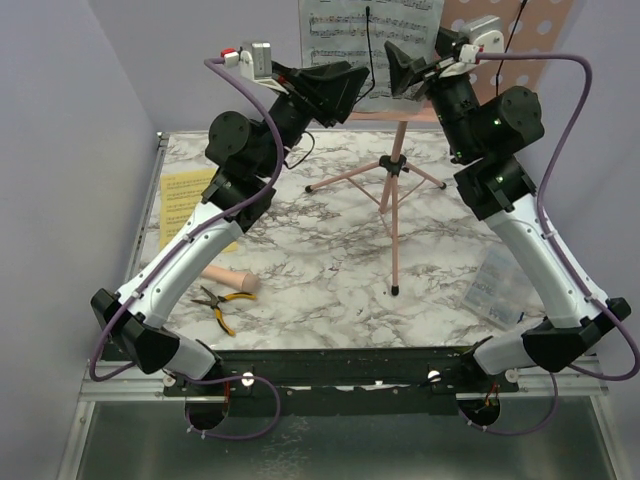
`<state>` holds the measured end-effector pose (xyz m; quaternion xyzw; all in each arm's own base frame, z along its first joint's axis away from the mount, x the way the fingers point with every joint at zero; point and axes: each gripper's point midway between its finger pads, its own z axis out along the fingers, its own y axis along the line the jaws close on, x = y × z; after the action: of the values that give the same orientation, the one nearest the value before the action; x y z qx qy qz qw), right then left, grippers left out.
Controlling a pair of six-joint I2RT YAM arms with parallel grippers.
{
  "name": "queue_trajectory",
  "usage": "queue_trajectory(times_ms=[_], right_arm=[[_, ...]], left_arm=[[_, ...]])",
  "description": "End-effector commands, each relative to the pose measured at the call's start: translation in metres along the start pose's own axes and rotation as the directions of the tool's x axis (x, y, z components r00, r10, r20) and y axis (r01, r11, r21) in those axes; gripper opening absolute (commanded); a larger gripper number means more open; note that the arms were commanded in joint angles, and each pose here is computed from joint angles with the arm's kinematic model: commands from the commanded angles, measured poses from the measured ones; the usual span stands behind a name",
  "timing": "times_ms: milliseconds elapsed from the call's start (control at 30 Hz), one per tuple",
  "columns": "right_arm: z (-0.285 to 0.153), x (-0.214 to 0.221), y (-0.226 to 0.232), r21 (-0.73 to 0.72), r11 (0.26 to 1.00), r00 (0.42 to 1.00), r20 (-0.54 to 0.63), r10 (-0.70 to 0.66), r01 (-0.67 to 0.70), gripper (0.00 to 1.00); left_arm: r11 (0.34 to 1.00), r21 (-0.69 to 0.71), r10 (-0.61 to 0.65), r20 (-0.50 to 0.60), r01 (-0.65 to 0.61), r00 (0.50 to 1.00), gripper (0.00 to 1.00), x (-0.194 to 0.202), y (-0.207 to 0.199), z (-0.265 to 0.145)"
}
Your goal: Set up the instrument practice props
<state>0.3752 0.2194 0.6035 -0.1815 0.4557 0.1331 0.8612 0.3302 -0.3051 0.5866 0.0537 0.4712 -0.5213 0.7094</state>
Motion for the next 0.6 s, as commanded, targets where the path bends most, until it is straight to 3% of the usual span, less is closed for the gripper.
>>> queue_trajectory(times_ms=[0,167,267,400,500,567], right_arm=[[-0.022,-0.009,-0.04,0.16,0.985,0.994,-0.098,-0.042,0.058,0.78],[-0.061,-0.005,-0.053,0.209,0.975,0.979,-0.202,-0.032,0.075,0.96],[-0.092,-0.007,-0.043,0.16,0.987,0.97,-0.241,0.018,0.021,1.0],[-0.142,0.019,0.007,-0.018,0.984,0.94,-0.299,0.165,-0.178,1.0],[-0.186,0.057,0.069,-0.223,0.899,0.884,-0.376,0.276,-0.376,1.0],[-0.217,0.095,0.109,-0.317,0.799,0.819,-0.463,0.339,-0.511,1.0]], left_arm=[[1.0,0.011,-0.018,0.021,0.018,1.0,0.61,-0.015,-0.012,-0.015],[1.0,0.003,-0.021,-0.073,0.021,0.997,0.75,0.0,-0.015,-0.049],[0.999,-0.011,-0.033,-0.169,0.032,0.985,0.83,0.017,-0.015,-0.083],[0.998,-0.062,-0.049,-0.337,0.029,0.94,0.86,0.057,-0.003,-0.144],[0.975,-0.222,-0.107,-0.455,0.004,0.884,0.87,0.101,0.032,-0.204],[0.928,-0.371,-0.175,-0.501,-0.027,0.848,0.88,0.131,0.063,-0.251]])
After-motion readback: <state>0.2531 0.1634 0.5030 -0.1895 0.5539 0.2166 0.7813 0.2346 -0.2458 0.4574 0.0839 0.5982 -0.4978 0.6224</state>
